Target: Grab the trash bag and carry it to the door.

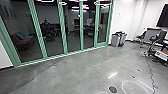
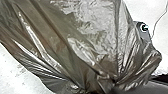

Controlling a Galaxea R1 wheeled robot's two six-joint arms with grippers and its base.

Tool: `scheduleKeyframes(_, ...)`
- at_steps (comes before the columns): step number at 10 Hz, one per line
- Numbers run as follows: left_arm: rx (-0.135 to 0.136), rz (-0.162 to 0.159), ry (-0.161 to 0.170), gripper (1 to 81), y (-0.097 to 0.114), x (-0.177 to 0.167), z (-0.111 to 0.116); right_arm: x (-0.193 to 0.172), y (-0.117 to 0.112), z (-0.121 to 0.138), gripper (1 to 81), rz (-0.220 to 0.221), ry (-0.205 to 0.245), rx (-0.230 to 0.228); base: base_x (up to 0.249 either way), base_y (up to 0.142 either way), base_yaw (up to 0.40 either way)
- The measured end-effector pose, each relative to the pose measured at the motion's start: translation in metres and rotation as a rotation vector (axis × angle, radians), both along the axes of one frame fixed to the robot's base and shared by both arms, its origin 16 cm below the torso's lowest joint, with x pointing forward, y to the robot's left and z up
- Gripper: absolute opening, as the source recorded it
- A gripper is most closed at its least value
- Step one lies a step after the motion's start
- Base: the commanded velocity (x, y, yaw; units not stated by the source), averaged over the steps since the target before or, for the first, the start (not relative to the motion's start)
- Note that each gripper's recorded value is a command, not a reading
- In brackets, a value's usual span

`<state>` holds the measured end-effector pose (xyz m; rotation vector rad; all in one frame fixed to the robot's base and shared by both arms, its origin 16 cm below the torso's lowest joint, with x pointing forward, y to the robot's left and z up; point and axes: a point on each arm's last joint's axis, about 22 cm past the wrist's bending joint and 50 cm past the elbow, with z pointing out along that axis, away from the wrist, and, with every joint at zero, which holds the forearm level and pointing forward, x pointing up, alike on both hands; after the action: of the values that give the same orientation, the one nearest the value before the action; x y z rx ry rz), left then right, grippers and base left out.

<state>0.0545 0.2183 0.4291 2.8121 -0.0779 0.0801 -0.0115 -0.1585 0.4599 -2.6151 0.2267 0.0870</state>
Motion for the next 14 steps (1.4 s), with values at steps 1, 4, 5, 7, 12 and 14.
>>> scheduleKeyframes(1,0.002,0.000,-0.001,1.0,0.001,0.000,0.000,0.000,0.000,0.000,81.1,0.000,-0.001,0.000,0.075,0.000,0.000)
scheduleKeyframes(4,0.001,0.000,0.001,1.0,0.001,-0.001,0.000,-0.006,0.002,0.000,81.1,0.001,0.006,0.003,0.084,0.000,0.000)
scheduleKeyframes(5,0.002,0.002,-0.009,1.0,0.001,0.005,0.000,0.001,0.002,0.000,81.1,-0.001,-0.006,0.002,0.096,0.000,0.000)
scheduleKeyframes(7,0.002,0.001,0.004,1.0,0.001,-0.004,0.000,-0.006,0.002,0.000,81.1,0.003,0.005,0.003,0.108,0.000,0.000)
scheduleKeyframes(12,0.002,0.001,-0.003,1.0,0.001,0.001,0.000,-0.003,0.002,0.000,81.1,0.002,0.001,0.003,0.133,0.000,0.000)
scheduleKeyframes(14,0.002,0.001,-0.002,1.0,0.001,0.000,0.000,-0.002,0.002,0.000,81.1,0.002,0.000,0.003,0.153,0.000,0.000)
